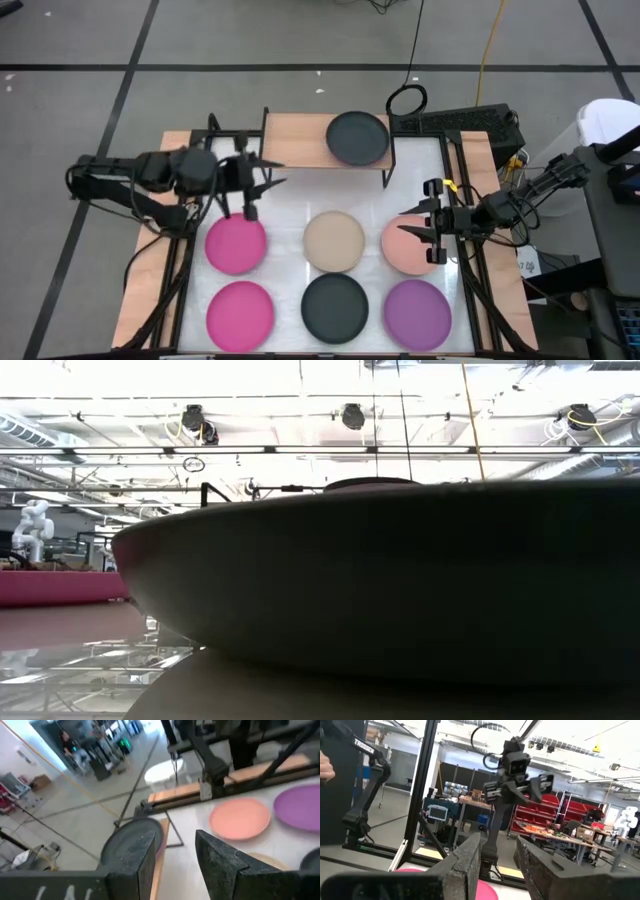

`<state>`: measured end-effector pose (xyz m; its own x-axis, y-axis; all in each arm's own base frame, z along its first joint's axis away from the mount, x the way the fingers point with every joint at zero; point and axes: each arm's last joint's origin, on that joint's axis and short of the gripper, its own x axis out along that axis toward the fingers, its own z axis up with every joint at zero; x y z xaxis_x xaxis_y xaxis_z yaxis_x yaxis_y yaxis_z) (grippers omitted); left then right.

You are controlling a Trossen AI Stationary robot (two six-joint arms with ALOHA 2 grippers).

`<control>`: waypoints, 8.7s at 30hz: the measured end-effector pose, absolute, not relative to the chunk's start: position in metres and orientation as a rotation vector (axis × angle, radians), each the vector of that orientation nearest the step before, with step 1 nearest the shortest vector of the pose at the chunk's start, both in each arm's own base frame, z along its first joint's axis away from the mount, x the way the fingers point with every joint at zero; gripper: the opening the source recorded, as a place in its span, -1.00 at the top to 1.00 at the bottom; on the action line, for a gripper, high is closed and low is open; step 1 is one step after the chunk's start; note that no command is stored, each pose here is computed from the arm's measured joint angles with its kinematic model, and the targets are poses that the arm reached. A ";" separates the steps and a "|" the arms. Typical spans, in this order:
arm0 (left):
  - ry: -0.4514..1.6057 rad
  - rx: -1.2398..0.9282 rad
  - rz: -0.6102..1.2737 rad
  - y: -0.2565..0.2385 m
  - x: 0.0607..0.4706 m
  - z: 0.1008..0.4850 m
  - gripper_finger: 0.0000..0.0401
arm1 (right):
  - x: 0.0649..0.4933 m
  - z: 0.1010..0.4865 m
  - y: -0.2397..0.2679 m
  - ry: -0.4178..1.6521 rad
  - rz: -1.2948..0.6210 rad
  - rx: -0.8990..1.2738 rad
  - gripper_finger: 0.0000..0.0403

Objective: Place and stack plates onto a shelf
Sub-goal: Stack the light pink plate on top of the black plate on the shelf, then stack the top pink plate on top of the light pink plate on the shelf

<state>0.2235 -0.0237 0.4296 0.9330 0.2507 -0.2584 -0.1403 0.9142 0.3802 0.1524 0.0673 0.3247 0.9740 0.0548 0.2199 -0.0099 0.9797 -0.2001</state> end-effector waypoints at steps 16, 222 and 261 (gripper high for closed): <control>-0.050 0.176 0.160 -0.044 0.204 0.311 0.28 | 0.159 0.324 0.065 -0.112 -0.101 -0.174 0.45; 1.154 -0.310 0.394 -0.046 0.224 0.208 0.28 | 0.238 0.285 0.043 0.335 -0.061 -0.147 0.66; 1.226 -0.658 0.653 -0.042 0.264 0.188 0.28 | 0.237 0.271 0.042 0.306 -0.064 -0.140 0.67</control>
